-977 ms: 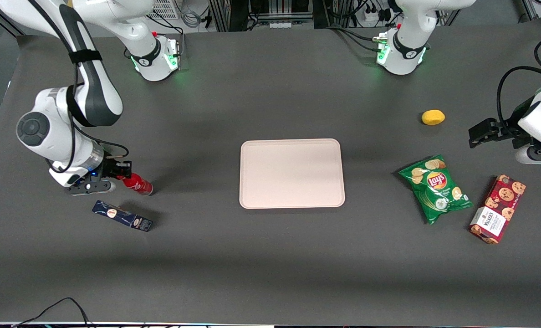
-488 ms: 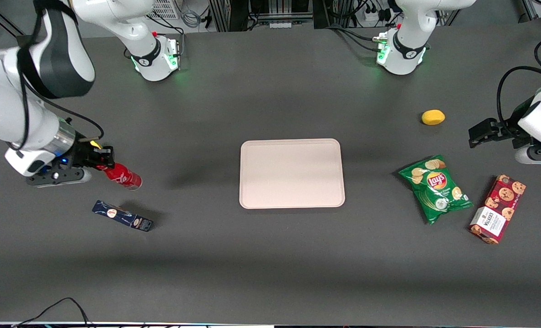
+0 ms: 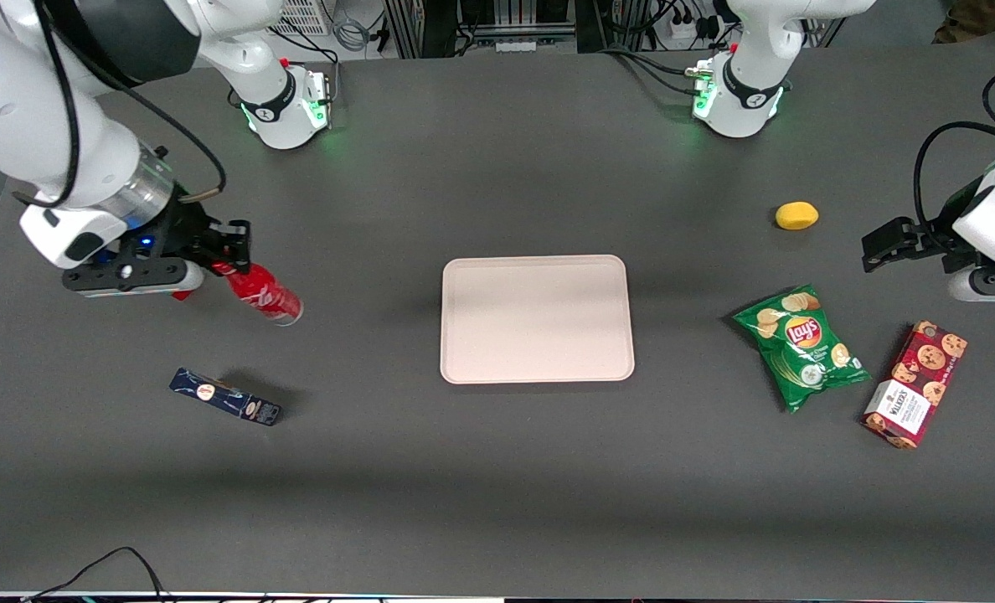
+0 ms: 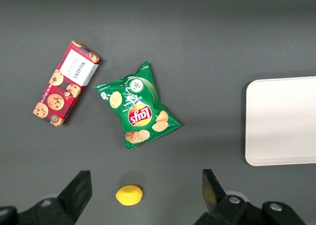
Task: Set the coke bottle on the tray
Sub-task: 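Lift the bottle and carry it over the white tray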
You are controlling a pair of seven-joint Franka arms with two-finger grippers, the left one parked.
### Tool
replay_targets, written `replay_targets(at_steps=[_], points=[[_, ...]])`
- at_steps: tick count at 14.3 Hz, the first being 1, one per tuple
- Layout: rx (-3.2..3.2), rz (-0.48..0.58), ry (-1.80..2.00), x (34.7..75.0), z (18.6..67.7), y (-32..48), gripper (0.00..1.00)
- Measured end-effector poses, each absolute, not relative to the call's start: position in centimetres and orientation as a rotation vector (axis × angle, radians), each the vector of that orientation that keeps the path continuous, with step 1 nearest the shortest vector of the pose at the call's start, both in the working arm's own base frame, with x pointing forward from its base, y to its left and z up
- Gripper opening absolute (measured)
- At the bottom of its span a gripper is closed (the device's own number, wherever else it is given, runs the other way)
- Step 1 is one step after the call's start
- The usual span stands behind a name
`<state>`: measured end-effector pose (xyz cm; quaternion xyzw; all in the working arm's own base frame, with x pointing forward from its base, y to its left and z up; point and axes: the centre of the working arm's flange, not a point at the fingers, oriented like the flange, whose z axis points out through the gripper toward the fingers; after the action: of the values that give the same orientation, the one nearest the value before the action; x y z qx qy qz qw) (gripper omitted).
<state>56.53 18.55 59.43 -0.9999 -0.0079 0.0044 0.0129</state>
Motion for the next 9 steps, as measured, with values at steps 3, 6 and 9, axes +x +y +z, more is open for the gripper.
replay_targets(at_steps=[3,6,9], points=[[-3.092,0.034,0.017,56.9,58.8,23.0,0.32],[-3.075,0.063,0.085,56.7,57.5,29.2,0.32],[-3.068,0.109,0.152,55.9,55.1,35.8,0.32]])
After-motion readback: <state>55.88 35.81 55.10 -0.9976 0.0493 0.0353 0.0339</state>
